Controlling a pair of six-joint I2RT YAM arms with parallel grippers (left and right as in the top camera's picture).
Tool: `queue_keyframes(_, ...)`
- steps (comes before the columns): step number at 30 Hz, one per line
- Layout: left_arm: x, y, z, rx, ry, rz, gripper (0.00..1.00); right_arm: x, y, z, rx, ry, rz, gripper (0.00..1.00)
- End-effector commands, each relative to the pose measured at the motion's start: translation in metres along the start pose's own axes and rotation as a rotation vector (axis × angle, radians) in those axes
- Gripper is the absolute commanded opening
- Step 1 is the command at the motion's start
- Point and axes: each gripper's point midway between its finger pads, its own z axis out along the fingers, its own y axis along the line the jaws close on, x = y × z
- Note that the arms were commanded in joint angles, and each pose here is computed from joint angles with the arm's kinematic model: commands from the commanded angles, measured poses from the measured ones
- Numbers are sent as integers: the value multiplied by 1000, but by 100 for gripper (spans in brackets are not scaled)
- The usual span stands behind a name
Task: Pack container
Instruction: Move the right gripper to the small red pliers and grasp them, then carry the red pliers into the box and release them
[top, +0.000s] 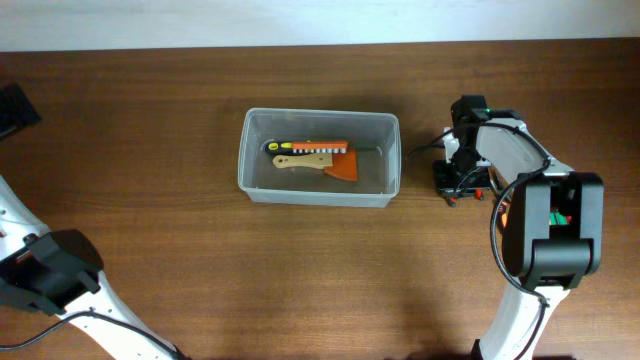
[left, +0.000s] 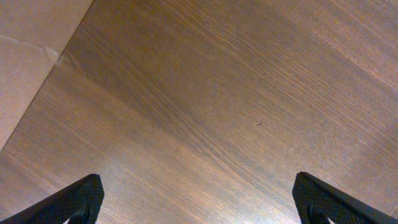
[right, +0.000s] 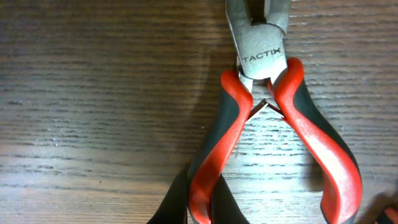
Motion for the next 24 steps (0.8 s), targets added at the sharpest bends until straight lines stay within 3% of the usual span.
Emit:
queue_keyframes(1,-1,0,-4,12,-8,-18,99,2,-10,5,67,27,40,4)
queue_keyframes(4,-1,0,-4,12,-8,-18,99,-7,-14,-24,89,-22,64,4)
queue_keyframes(8,-1,0,-4,12,-8,-18,99,-27,-8,-96,69,-151,62,4)
queue_keyframes(14,-1,0,-4,13,-8,-18,99,-40,63,-217,-79,-415,-81,4)
queue_keyframes(18,-1,0,-4,12,-8,-18,99,-33,135,-251,-103,-525,-394,4)
queue_keyframes(24,-1,0,-4,12,-8,-18,99,-9,227,-225,-63,-510,-910,4)
